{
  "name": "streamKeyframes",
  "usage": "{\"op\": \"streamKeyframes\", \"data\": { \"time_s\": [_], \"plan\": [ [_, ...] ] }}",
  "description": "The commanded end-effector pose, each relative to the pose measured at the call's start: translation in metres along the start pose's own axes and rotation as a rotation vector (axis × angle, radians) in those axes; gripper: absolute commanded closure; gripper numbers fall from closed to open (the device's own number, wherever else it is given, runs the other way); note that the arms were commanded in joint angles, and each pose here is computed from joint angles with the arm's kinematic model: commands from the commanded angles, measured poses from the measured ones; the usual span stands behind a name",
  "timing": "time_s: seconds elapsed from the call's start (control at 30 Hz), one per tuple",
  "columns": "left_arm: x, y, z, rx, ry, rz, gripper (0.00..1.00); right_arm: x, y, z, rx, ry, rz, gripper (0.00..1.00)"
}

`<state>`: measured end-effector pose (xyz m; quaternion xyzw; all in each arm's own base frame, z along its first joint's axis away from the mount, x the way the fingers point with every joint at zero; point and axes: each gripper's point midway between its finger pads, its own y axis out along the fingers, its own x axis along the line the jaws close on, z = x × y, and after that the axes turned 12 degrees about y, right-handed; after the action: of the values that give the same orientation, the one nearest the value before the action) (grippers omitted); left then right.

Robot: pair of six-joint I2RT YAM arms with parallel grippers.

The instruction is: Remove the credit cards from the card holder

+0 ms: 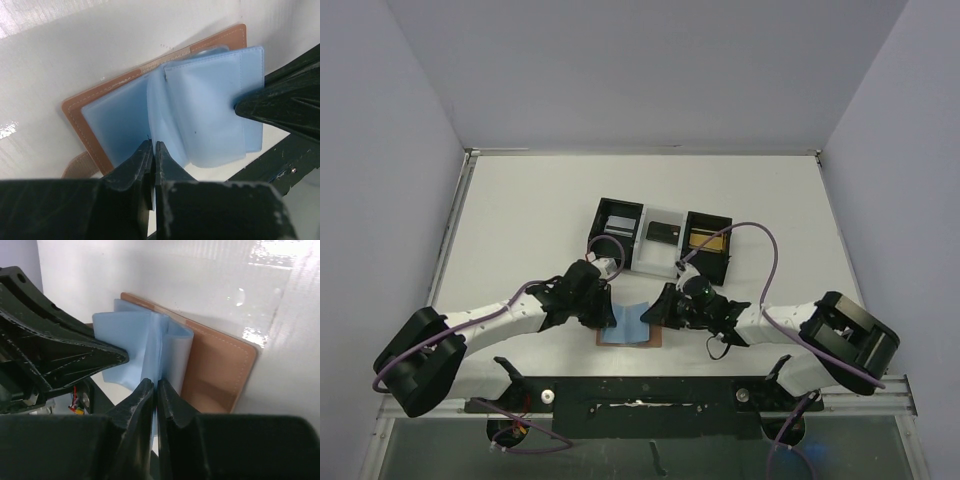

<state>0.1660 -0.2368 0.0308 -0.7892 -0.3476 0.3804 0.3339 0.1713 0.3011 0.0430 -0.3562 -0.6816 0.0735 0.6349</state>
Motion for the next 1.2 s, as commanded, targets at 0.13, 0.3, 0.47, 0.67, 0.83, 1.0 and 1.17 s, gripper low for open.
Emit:
{"op": "streamKeyframes", "data": {
  "time_s": [0.13, 0.3, 0.47, 0.67, 0.83, 1.0, 1.17],
  "plan": [
    [-0.006, 0.001, -0.017, -0.075, -0.002, 0.011, 1.00, 0.038, 0.006, -0.005, 0.009, -0.019, -0.111, 1.00],
    [-0.008, -0.004, -0.019, -0.093, -0.004, 0.016, 1.00, 0.080, -0.015, -0.003, 0.042, 0.056, -0.399, 1.00],
    [-0.010, -0.006, -0.024, -0.111, -0.006, 0.021, 1.00, 0.075, -0.010, -0.002, 0.095, 0.094, -0.417, 1.00],
    [-0.011, -0.007, -0.023, -0.106, -0.006, 0.025, 1.00, 0.060, 0.000, 0.002, 0.122, 0.057, -0.339, 0.96],
    [-0.008, -0.010, -0.024, -0.105, -0.013, 0.000, 0.89, 0.012, 0.004, -0.010, 0.028, -0.003, -0.012, 0.76],
    [-0.007, -0.019, -0.025, -0.071, 0.016, -0.026, 0.67, -0.015, -0.008, -0.023, -0.046, -0.032, 0.132, 0.58],
    [-0.003, -0.021, -0.021, -0.048, 0.002, -0.056, 0.57, -0.015, 0.000, -0.012, 0.006, -0.023, 0.114, 0.59]
  ]
}}
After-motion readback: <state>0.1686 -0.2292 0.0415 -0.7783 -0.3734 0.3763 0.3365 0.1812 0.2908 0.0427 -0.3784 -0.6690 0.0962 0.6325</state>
